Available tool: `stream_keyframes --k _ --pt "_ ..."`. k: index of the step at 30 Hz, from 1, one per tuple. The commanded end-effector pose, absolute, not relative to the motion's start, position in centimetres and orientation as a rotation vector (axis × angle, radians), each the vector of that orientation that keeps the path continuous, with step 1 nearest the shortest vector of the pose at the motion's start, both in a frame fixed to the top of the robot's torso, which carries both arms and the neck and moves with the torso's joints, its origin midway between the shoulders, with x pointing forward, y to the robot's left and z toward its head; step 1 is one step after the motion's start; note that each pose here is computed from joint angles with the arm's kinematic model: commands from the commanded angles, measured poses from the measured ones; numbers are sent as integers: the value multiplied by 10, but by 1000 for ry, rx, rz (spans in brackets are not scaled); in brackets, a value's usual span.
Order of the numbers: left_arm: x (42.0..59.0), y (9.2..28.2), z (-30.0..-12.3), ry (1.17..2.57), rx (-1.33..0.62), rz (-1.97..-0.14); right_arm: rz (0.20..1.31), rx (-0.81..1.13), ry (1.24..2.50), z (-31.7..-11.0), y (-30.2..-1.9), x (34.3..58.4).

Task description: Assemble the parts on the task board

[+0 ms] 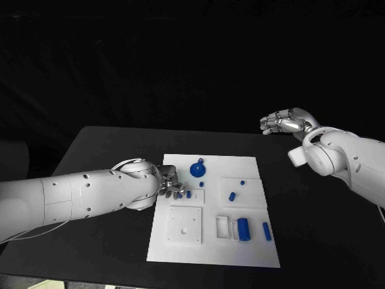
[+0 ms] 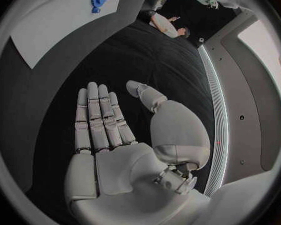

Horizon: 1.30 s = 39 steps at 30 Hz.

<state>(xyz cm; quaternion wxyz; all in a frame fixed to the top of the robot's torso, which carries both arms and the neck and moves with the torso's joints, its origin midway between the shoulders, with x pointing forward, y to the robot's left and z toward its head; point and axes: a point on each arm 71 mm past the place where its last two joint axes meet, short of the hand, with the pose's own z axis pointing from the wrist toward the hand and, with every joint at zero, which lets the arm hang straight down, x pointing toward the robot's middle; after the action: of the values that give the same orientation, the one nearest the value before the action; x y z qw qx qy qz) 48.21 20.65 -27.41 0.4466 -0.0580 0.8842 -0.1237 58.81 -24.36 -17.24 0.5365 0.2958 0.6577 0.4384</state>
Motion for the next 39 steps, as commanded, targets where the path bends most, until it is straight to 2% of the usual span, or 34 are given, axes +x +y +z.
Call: stream_keyframes --k 1,39 --pt "480 205 -277 2215 -130 -319 1055 688 1574 -172 -242 587" --pt "480 214 -274 2165 -125 -285 1056 683 1575 -172 -241 587"
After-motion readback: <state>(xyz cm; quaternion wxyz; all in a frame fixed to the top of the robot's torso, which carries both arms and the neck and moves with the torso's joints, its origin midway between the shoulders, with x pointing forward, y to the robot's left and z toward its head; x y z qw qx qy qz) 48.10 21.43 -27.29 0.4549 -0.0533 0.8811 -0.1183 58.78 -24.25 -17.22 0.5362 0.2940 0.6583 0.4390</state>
